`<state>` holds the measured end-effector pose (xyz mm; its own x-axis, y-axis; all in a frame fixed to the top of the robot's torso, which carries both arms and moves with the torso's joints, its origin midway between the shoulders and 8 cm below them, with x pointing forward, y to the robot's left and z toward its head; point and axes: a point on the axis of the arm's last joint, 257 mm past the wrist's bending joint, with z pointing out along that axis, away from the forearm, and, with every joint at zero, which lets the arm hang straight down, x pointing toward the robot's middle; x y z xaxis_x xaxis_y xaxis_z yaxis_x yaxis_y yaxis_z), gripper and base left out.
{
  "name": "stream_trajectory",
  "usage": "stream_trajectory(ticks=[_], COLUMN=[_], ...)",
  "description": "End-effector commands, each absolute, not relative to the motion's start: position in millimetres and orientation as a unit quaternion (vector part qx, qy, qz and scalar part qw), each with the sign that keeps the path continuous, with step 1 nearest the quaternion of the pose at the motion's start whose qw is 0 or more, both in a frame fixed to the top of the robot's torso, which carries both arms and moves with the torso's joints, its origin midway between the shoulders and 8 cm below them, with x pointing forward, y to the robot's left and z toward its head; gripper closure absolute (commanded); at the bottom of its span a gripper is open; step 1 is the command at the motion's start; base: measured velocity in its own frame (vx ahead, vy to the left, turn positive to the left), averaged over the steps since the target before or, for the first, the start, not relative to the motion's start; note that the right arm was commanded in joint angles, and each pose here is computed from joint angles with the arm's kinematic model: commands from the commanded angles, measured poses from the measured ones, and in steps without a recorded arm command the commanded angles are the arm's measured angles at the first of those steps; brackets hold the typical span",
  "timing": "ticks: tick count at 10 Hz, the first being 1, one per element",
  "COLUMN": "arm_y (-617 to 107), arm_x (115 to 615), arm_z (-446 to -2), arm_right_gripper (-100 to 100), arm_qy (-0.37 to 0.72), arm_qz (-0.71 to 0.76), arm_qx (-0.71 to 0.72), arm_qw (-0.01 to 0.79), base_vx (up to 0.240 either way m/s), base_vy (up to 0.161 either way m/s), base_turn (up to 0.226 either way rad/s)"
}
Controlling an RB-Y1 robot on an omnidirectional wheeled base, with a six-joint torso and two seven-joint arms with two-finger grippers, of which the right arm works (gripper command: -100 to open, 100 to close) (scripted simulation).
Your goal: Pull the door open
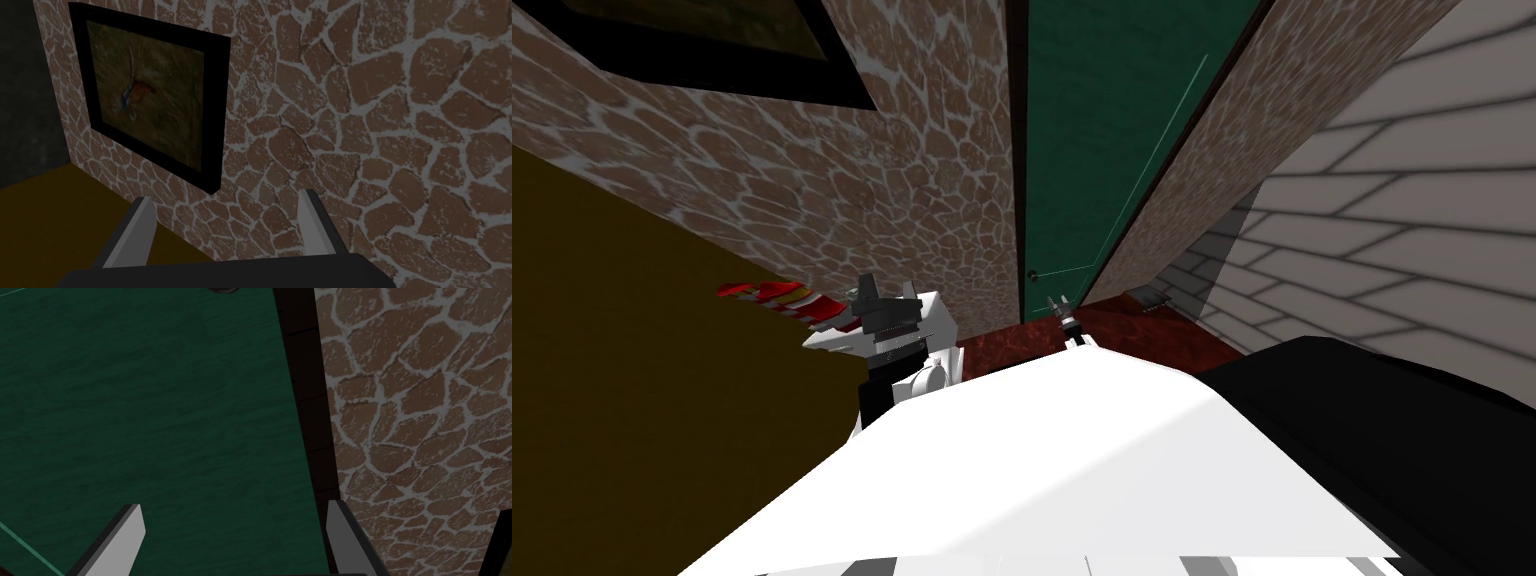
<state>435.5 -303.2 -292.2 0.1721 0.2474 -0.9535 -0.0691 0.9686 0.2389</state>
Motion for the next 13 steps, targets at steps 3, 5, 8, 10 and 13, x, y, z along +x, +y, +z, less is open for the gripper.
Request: stream_trajectory(ticks=[3, 5, 8, 10, 13], arm_y=[-300.5, -298.3, -294.2, -290.9, -283.9], arm_x=[434.8, 433.9, 432.5, 431.3, 428.9], arm_z=[-314.4, -326.4, -342.0, -351.9, -368.1], arm_right_gripper=[-100, -100, -100, -100, -100], arm_qy=[0.652, 0.661, 0.673, 0.680, 0.691], arm_qz=[0.078, 0.066, 0.052, 0.044, 0.032], arm_qx=[0.050, 0.039, 0.026, 0.017, 0.002], arm_qw=[0.752, 0.746, 0.738, 0.732, 0.722], base_vx=[0.093, 0.098, 0.092, 0.092, 0.101], base_vy=[0.006, 0.002, -0.010, -0.011, -0.002], base_turn=[-0.003, -0.002, -0.003, -0.003, -0.006])
